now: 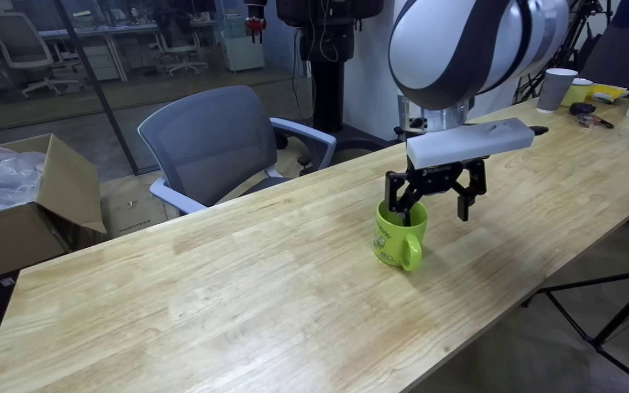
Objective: Move the mug to the right
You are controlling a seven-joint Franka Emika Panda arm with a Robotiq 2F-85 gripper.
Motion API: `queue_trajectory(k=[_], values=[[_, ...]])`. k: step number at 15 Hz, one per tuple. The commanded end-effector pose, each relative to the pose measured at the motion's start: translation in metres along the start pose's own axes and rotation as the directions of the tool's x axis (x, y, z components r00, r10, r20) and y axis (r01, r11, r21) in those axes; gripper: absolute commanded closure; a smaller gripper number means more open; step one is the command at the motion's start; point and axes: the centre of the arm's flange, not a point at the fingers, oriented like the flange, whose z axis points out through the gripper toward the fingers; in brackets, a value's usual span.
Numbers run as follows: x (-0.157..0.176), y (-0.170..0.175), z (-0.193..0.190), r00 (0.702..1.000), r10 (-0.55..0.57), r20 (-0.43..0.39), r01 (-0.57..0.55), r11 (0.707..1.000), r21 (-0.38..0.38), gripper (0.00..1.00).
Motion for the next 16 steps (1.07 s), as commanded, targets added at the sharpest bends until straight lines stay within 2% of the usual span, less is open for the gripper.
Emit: queue_trajectory(k=[1,11,13,16], values=[[-0.009,-0.001,0.002,1.000,0.019,-0.007,-0.019,1.000,0.004,0.25],[-0.013,0.001,0.007,1.000,0.003,-0.006,-0.003,1.000,0.007,0.95],[-0.013,0.000,0.000,1.000,-0.004,-0.011,0.004,1.000,0.015,1.00],[-0.016,-0.003,-0.015,1.000,-0.021,-0.022,0.021,0.999,0.031,0.97]])
